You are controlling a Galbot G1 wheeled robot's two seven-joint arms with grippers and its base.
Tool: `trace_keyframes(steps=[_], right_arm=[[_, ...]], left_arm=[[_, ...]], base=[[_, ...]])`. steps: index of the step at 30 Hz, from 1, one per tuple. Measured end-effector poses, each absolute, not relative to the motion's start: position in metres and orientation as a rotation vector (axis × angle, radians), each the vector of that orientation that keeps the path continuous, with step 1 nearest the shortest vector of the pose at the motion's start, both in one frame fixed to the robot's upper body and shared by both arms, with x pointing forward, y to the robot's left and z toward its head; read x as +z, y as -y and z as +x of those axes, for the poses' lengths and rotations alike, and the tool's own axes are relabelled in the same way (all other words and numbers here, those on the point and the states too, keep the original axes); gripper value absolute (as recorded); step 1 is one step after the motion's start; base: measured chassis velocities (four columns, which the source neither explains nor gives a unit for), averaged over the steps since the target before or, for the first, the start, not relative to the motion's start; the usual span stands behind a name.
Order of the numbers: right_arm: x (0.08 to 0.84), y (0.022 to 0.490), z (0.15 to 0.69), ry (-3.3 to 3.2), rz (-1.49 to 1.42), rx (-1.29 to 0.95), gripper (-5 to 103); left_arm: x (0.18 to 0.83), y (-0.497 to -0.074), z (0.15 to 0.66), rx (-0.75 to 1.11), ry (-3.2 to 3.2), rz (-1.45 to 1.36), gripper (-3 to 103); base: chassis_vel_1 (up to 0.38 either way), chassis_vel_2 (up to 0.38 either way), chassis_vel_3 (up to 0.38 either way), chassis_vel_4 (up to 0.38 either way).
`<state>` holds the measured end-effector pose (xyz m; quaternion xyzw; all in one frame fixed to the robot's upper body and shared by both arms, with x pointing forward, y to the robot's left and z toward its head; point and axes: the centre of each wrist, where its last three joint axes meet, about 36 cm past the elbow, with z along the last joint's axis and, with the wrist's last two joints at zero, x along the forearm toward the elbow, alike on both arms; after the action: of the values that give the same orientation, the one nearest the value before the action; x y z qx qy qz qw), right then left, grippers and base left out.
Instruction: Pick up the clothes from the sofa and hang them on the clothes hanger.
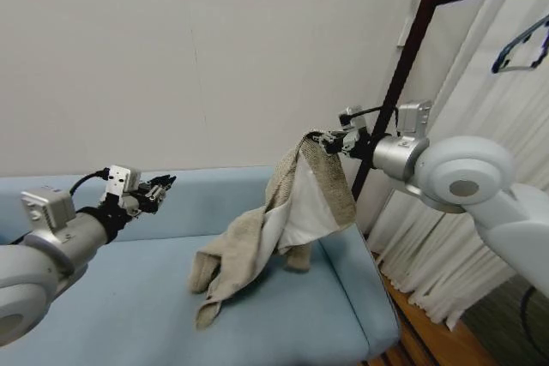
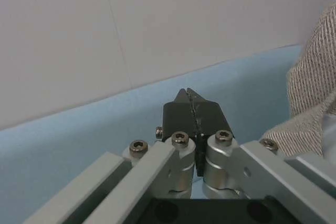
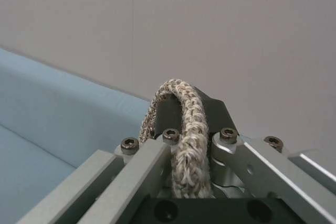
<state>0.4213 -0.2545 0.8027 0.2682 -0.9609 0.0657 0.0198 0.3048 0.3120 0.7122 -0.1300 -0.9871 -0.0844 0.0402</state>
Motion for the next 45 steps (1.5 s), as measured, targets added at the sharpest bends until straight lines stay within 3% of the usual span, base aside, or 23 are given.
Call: trace_keyframes(steps=[3, 9, 10, 12, 16, 18, 20, 22, 27, 30, 35, 45], right_arm=[[0.805, 0.252, 0.425, 2.978, 0.839, 0.206, 1], [0.806, 0.239, 0.426, 2.966, 0.884, 0.218, 1], [0.807, 0.237, 0.426, 2.967, 0.890, 0.218, 1], [0.807, 0.233, 0.426, 2.967, 0.900, 0.216, 1], [0.798, 0.214, 0.433, 2.931, 0.954, 0.213, 1], [0.796, 0.210, 0.435, 2.923, 0.962, 0.213, 1], [0.790, 0.202, 0.444, 2.911, 0.972, 0.208, 1], [0.785, 0.193, 0.454, 2.897, 0.989, 0.203, 1], [0.778, 0.181, 0.466, 2.881, 1.012, 0.209, 1], [0.775, 0.176, 0.468, 2.870, 1.025, 0.206, 1], [0.775, 0.173, 0.469, 2.868, 1.034, 0.204, 1], [0.774, 0.171, 0.468, 2.861, 1.042, 0.205, 1]], left_arm=[[0.696, -0.309, 0.307, -0.189, 2.978, -0.414, -2], [0.639, -0.306, 0.316, 0.118, 2.856, -0.515, 23], [0.630, -0.306, 0.321, 0.146, 2.841, -0.539, 23], [0.616, -0.309, 0.330, 0.165, 2.831, -0.568, 28], [0.526, -0.321, 0.381, 0.235, 2.773, -0.669, 50], [0.506, -0.321, 0.390, 0.252, 2.773, -0.694, 50], [0.478, -0.320, 0.399, 0.285, 2.769, -0.770, 61], [0.464, -0.316, 0.400, 0.340, 2.753, -0.824, 72], [0.450, -0.303, 0.404, 0.410, 2.718, -0.890, 82], [0.443, -0.288, 0.418, 0.445, 2.701, -0.927, 97], [0.437, -0.274, 0.438, 0.469, 2.695, -0.917, 101], [0.417, -0.267, 0.446, 0.463, 2.667, -0.857, 91]], base=[[0.000, 0.000, 0.000, 0.000], [0.000, 0.000, 0.000, 0.000], [0.000, 0.000, 0.000, 0.000], [0.000, 0.000, 0.000, 0.000], [0.000, 0.000, 0.000, 0.000], [0.000, 0.000, 0.000, 0.000], [0.000, 0.000, 0.000, 0.000], [0.000, 0.000, 0.000, 0.000], [0.000, 0.000, 0.000, 0.000], [0.000, 0.000, 0.000, 0.000], [0.000, 0.000, 0.000, 0.000], [0.000, 0.000, 0.000, 0.000]])
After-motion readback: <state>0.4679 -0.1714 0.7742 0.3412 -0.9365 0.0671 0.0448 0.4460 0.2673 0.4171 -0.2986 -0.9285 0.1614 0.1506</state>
